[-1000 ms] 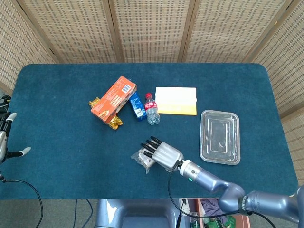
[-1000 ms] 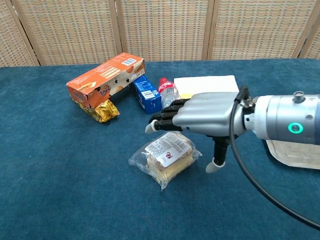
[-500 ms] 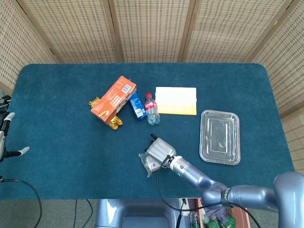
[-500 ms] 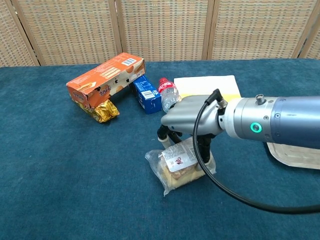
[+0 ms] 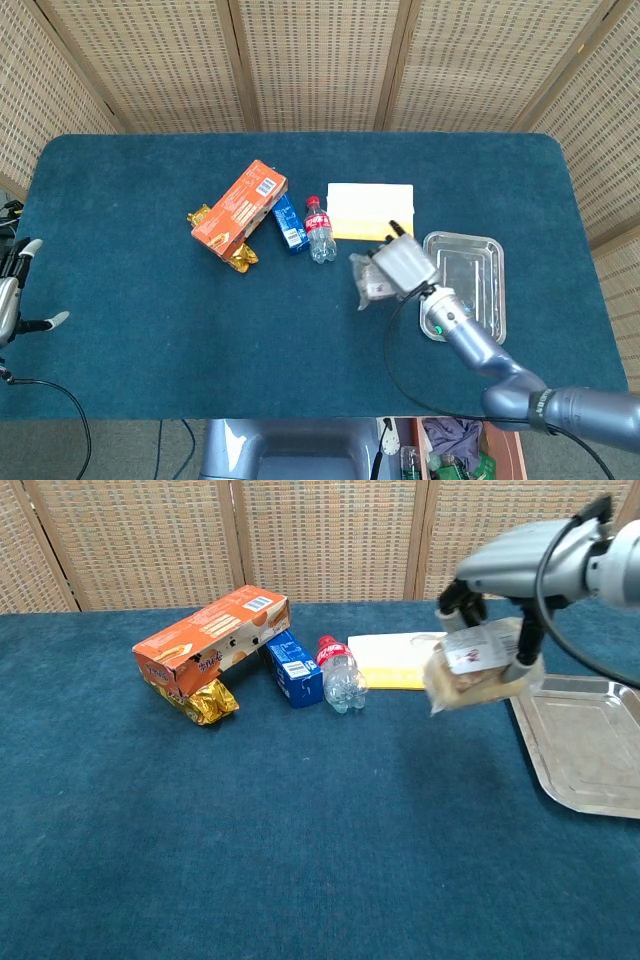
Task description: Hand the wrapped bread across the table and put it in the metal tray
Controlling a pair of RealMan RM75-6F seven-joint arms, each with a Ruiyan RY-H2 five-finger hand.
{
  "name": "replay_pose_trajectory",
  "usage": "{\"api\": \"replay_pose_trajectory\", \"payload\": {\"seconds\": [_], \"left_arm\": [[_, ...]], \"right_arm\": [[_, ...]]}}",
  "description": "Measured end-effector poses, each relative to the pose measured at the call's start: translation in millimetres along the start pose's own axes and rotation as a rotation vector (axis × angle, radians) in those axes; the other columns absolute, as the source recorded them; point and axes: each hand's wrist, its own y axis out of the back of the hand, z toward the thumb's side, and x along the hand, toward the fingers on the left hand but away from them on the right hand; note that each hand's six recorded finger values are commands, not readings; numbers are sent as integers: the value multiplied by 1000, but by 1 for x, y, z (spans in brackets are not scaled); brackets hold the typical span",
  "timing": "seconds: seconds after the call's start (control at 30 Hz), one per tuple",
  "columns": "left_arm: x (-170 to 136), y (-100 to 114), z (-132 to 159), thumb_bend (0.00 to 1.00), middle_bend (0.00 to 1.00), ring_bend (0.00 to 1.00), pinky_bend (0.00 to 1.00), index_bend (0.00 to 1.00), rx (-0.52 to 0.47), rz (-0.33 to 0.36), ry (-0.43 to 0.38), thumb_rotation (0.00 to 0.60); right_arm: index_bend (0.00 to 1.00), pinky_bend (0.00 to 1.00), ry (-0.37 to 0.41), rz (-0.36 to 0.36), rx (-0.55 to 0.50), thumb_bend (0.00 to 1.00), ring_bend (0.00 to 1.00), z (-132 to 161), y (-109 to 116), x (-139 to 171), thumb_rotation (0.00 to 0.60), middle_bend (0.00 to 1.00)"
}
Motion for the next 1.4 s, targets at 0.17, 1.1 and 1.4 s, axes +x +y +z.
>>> {"api": "replay_pose_trajectory", "payload": {"seconds": [0.17,1.1,1.4], "left_arm": [[1,-1,3,0,0,0,0,0,7,0,-8,600],[-8,1,12,0,0,0,0,0,-8,5,-43,600],[-24,2,23,0,0,0,0,0,0,13,-96,600]], "right_arm": [[520,135,-114,85,39,121,380,-49,-37,6,600,563],[0,0,-296,65,-69,0,0,-99,-52,69,600,0],[0,0,-327,-192,-294,0,0,-99,-56,167,600,0]]}}
